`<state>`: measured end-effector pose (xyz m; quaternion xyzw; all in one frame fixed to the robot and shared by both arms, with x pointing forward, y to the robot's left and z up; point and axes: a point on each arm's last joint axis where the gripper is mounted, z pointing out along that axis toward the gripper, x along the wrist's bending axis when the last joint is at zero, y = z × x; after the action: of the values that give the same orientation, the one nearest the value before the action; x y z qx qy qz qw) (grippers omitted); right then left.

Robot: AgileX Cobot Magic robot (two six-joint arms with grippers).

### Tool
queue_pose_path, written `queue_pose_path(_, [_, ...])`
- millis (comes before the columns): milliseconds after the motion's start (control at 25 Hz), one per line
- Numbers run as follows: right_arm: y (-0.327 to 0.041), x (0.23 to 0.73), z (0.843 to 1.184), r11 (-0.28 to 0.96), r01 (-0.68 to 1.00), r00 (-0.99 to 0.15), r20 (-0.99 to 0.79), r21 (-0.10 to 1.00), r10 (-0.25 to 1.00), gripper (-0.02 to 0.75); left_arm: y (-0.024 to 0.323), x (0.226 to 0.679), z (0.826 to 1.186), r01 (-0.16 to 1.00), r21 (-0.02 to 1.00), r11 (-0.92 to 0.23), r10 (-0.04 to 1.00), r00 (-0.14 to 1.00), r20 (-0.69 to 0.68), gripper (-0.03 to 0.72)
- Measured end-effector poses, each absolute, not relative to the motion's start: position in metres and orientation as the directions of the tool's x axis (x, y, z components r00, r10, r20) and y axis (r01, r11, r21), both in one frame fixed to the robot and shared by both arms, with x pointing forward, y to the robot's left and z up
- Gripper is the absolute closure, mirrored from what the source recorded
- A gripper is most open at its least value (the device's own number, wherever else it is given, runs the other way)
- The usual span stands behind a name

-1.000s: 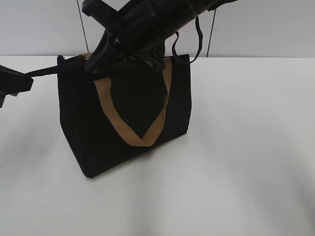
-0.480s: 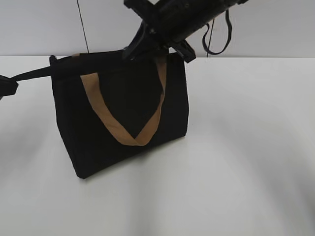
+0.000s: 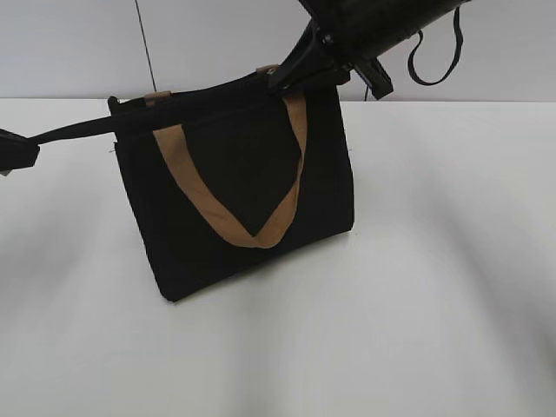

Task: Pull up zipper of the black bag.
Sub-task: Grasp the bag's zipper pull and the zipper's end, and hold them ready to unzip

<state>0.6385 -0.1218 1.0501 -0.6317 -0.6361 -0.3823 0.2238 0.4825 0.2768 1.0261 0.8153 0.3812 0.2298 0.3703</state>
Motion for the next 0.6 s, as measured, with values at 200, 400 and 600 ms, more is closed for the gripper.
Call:
queue_pose_path(200, [-0.122,0.639,1.050,-0.087,0.974,-0.106,0.767,0.207,0.633,0.749,0.277,0.482,1.026,0.452,0.779,-0.435,0.791,0.605,0.091,0.669])
queue_pose_path(400, [-0.123,0.639,1.050,-0.059,0.969,-0.148,0.756,0.240,0.637,0.700,0.277,0.483,1.026,0.453,0.782,-0.428,0.796,0.598,0.089,0.668])
queue_pose_path(600, [-0.139,0.646,1.054,-0.048,0.943,-0.216,0.713,0.330,0.667,0.288,0.281,0.483,1.026,0.459,0.778,-0.430,0.803,0.587,0.097,0.482])
